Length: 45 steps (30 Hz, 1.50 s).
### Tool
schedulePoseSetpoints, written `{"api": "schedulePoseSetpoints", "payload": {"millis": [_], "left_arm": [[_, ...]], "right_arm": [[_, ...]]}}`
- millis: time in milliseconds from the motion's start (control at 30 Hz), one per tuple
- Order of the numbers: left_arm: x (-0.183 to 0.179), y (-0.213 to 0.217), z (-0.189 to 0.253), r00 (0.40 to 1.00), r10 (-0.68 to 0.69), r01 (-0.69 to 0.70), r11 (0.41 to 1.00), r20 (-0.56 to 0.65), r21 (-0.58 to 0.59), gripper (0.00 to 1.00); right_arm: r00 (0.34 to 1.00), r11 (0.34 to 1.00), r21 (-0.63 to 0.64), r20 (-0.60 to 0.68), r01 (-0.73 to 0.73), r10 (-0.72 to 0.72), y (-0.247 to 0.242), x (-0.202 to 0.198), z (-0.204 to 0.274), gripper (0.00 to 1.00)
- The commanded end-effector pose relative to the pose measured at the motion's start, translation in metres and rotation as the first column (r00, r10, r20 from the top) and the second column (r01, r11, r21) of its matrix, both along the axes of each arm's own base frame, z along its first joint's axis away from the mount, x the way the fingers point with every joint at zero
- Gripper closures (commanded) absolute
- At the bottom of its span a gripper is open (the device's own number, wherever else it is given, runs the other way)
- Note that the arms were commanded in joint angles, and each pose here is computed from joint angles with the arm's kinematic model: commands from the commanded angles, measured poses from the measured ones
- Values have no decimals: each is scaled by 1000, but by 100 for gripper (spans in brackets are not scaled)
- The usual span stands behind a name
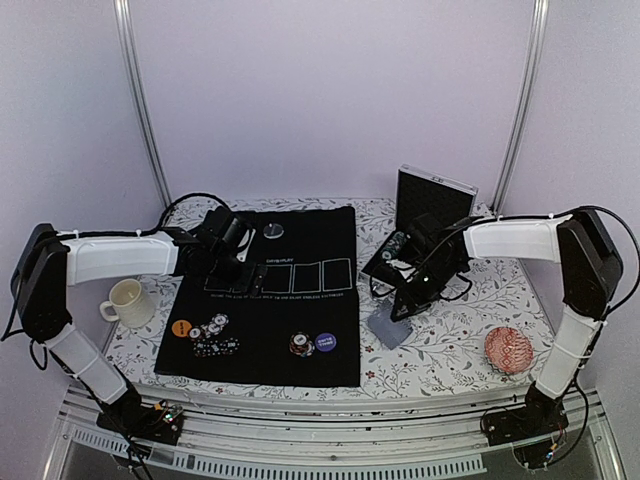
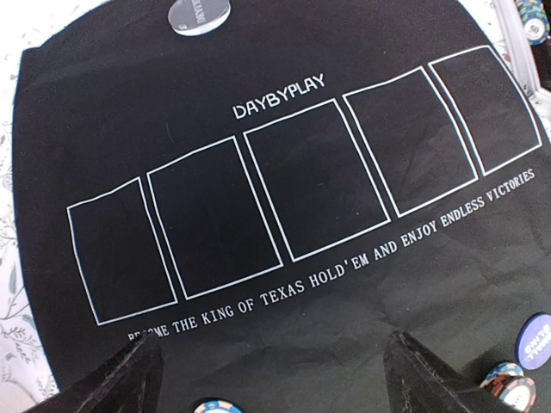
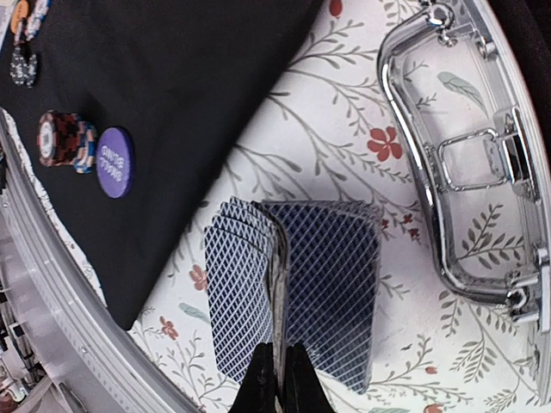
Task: Distribute texas hold em gaming equipment
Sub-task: Adjust the poker card at the center of the board.
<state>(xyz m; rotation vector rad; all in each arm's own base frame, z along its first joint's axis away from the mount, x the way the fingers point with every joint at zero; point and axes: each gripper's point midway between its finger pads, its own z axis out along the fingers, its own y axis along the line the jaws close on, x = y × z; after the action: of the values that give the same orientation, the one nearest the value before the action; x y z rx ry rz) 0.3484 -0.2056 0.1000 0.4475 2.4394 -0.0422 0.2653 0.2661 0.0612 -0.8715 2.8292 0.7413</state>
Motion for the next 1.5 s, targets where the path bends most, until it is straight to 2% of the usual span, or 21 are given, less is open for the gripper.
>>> {"api": "schedulePoseSetpoints", "payload": {"millis": [0, 333, 433, 500, 667, 767, 867, 933, 1133, 1467], "left_arm": [[-3, 8, -7, 1000, 15, -14, 1000, -18, 24, 9], [-4, 8, -9, 1000, 15, -15, 1000, -24, 21, 9], [-4, 8, -9, 1000, 14, -13, 1000, -24, 23, 9], [-4, 8, -10, 1000, 13, -12, 1000, -26, 23, 9], [-5, 7, -11, 1000, 11, -10, 1000, -29, 23, 9], [-5, 7, -10, 1000, 12, -11, 1000, -29, 21, 9], [-4, 8, -10, 1000, 13, -12, 1000, -27, 22, 9], [-4, 7, -11, 1000, 9, -8, 1000, -29, 24, 9], [-4, 5, -12, 999, 1, -1, 1000, -34, 23, 9], [-5, 4, -13, 999, -13, 14, 1000, -39, 21, 8]], "right_arm": [[998, 999, -22, 54, -25, 26, 2, 18, -3, 97], [998, 997, -76, 59, -10, 14, -7, 25, -16, 96], [998, 997, -80, 64, -8, 13, -8, 26, -15, 83], [997, 996, -94, 76, -2, 9, -10, 28, -15, 69], [993, 987, -155, 121, 36, -17, -20, 37, -8, 53], [983, 970, -231, 179, 70, -29, -30, 42, -2, 40], [976, 952, -297, 217, 77, -11, -33, 40, 0, 19], [976, 957, -284, 216, 64, -1, -23, 31, 2, 1], [974, 959, -281, 222, 32, 32, -4, 15, -2, 1], [977, 932, -363, 201, 8, 70, -1, 8, -22, 1]]}}
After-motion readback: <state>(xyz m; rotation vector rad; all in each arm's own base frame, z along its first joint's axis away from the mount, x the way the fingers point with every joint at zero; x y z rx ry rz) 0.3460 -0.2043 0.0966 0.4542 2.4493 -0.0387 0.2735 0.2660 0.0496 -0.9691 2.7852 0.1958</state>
